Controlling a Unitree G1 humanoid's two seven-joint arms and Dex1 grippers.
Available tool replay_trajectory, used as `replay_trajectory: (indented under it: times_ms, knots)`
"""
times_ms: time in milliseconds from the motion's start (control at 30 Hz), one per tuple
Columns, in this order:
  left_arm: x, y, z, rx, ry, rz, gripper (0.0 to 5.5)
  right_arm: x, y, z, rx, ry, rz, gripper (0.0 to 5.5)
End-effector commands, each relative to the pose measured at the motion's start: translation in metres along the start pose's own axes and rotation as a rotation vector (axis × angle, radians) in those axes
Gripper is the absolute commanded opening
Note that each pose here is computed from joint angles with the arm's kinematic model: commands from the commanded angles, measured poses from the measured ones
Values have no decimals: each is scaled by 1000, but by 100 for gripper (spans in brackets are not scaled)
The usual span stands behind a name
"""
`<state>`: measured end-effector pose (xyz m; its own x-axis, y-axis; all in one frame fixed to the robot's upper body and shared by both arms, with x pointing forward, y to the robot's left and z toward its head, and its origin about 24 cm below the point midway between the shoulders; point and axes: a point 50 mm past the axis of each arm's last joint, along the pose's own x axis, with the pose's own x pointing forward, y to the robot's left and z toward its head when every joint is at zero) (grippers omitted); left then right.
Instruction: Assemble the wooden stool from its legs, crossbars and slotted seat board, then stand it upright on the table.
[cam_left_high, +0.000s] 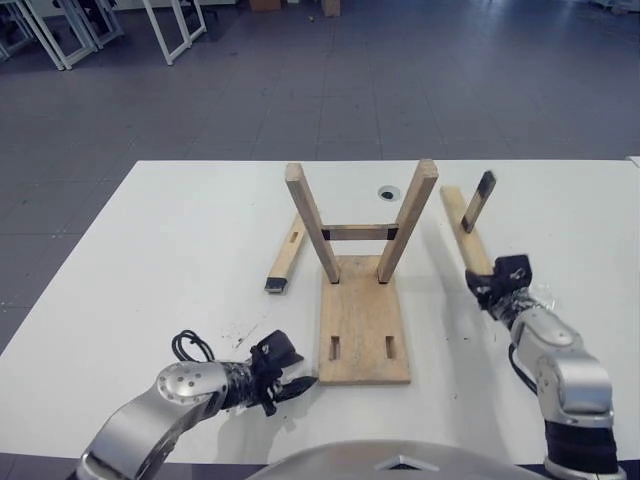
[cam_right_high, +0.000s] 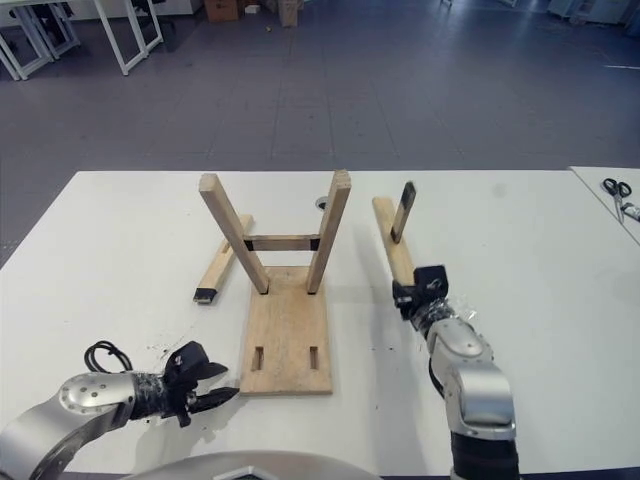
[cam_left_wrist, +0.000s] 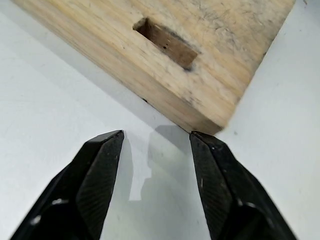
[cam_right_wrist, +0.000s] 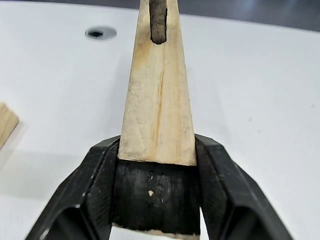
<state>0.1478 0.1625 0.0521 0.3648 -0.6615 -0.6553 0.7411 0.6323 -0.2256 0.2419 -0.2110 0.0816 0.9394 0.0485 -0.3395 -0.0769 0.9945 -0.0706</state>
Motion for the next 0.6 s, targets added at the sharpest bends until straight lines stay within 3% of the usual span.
replay_trajectory:
  times_ms: [33,167,233,333,433,600]
  knots:
    - [15,15,17,-33,-63,105,244,-1,-11,63,47,-221,10,201]
    - [-2,22,30,-132,-210,89,244,-21,-9,136,233,-488,338,201]
    - [-36,26,55,-223,-474,-126,244,-42,-4,156,347,-537,705,201]
    - [-79,23,96,-221,-799,-498,244,-70,8,149,434,-467,1156,201]
    - [-90,32,123,-244,-888,-692,244,-81,20,139,453,-364,1396,201]
    - [-90,32,150,-317,-952,-859,244,-82,47,129,480,-230,1536,201]
